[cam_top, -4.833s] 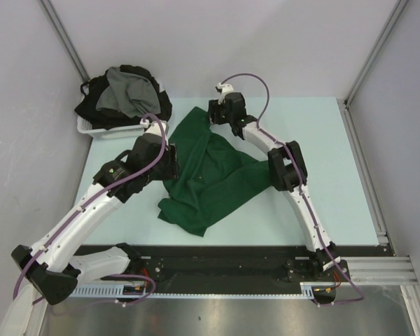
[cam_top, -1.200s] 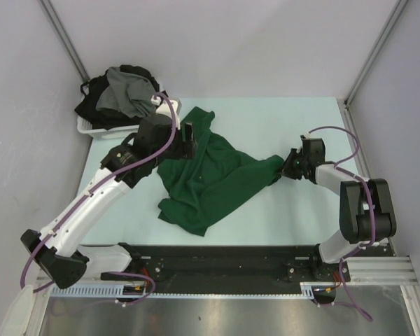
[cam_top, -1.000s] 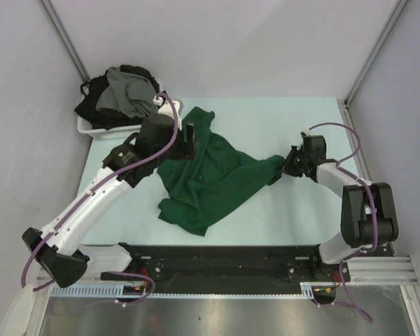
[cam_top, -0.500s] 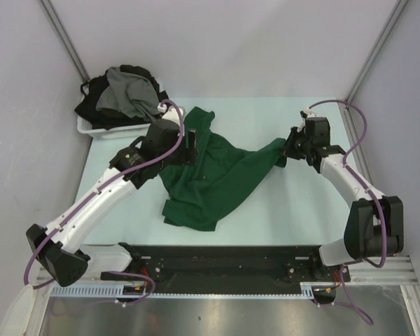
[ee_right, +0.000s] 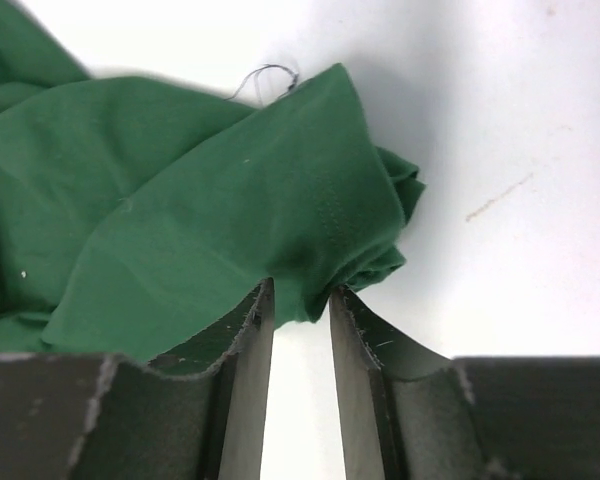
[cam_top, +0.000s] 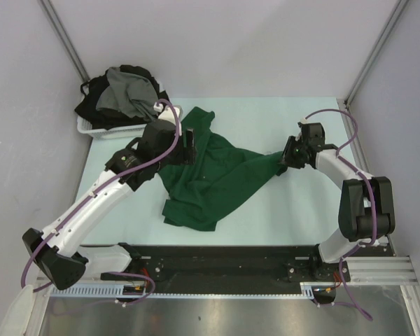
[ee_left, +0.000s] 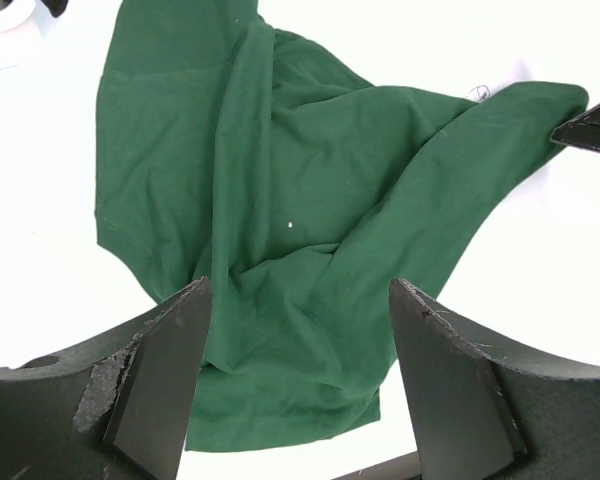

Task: Fold and stack the t-shirts
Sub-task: Flatten out the tshirt

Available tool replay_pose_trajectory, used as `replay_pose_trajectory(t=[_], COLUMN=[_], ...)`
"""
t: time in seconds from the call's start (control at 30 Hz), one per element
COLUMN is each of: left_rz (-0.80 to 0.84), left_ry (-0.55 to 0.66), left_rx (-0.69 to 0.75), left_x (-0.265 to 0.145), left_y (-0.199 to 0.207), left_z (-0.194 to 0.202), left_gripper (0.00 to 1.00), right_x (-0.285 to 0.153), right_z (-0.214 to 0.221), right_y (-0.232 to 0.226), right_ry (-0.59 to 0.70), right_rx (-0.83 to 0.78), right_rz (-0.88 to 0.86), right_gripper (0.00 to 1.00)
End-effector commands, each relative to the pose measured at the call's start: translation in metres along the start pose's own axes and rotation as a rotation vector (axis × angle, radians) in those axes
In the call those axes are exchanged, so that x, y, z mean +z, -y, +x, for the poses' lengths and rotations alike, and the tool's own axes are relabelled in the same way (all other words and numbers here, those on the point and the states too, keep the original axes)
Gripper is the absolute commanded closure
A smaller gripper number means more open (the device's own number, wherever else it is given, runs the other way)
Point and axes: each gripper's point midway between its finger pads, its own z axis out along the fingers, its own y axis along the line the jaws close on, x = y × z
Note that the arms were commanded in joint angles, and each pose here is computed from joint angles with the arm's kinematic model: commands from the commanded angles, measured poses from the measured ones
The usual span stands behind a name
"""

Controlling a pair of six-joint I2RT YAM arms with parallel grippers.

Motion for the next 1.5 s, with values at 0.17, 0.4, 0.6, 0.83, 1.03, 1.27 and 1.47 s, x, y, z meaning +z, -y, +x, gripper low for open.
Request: replay_pose_trajectory(t=[0.17, 0.4, 0.6, 0.83, 1.03, 1.27, 1.47], left_rz=[0.005, 0.009, 0.002, -0.012, -0.017, -0.015, -0.008], left_ry=[0.051, 0.051, 0.052, 0.058, 0.058, 0.049, 0.047], left_rx=[-0.014, -0.011, -0.002, 0.009, 0.006, 0.004, -0.007], left_x=[-0.012, -0.010, -0.013, -0.019, -0.020, -0.017, -0.014], left_y=[0.000, 0.001, 0.000, -0.005, -0.007, -0.005, -0.004], left_z=[-0.010, -0.011, -0.013, -0.015, -0.014, -0.011, -0.007], left_gripper=[0.23, 0.23, 0.23, 0.23, 0.23, 0.23, 0.23], right_x=[-0.002, 0.001, 0.017, 0.029, 0.030, 0.024, -0.003], right_z=[-0.032, -0.034, -0.031, -0.034, -0.038, -0.039, -0.060], right_y=[0.027, 0.031, 0.035, 0.034, 0.031, 0.027, 0.014], right_ry=[0.072, 0.072, 0.066, 0.105, 0.129, 0.132, 0.205], right_rx=[0.015, 0.037, 0.047, 0.042, 0.035, 0.023, -0.012], right_rz=[0.084, 0.076, 0.073, 0.050, 0.032, 0.022, 0.001], right_gripper=[0.65, 0.64, 0.64, 0.64, 0.76, 1.00, 1.00])
